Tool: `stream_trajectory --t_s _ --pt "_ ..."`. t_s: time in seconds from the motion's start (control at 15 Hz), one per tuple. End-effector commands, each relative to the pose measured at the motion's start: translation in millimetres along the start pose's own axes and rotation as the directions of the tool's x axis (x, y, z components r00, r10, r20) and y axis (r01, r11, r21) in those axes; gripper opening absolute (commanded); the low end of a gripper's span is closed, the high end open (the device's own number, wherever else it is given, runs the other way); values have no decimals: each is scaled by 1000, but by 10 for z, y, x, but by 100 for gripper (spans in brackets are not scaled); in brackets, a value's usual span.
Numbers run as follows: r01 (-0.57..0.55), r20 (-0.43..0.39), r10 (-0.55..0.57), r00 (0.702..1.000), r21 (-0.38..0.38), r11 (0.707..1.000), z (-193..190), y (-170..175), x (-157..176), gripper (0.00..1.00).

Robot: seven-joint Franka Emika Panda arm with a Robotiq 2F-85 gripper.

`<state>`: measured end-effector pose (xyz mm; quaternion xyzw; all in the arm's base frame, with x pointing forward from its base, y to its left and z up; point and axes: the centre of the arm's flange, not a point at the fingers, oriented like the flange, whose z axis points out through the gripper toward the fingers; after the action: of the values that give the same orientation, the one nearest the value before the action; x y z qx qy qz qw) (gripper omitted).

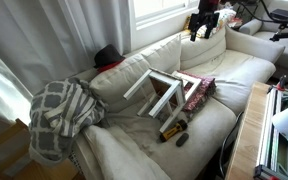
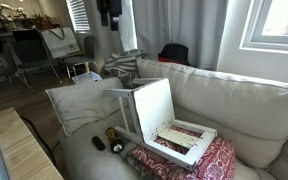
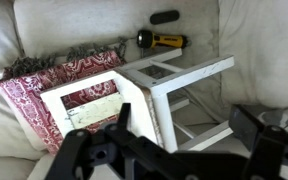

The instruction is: Put the chair in an upright position on the sofa

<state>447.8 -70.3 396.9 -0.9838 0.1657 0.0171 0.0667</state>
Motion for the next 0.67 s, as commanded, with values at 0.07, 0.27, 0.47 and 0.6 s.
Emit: stream_trajectory --t_s 0.07,0.27,0.47,0.6 --pt "-245 -17 247 969 69 967 836 567 579 100" --pt "-389 -2 393 920 132 912 1313 797 693 100" --pt "-396 2 399 917 122 910 1295 818 566 100" --pt "-419 14 420 907 127 899 1396 834 616 100"
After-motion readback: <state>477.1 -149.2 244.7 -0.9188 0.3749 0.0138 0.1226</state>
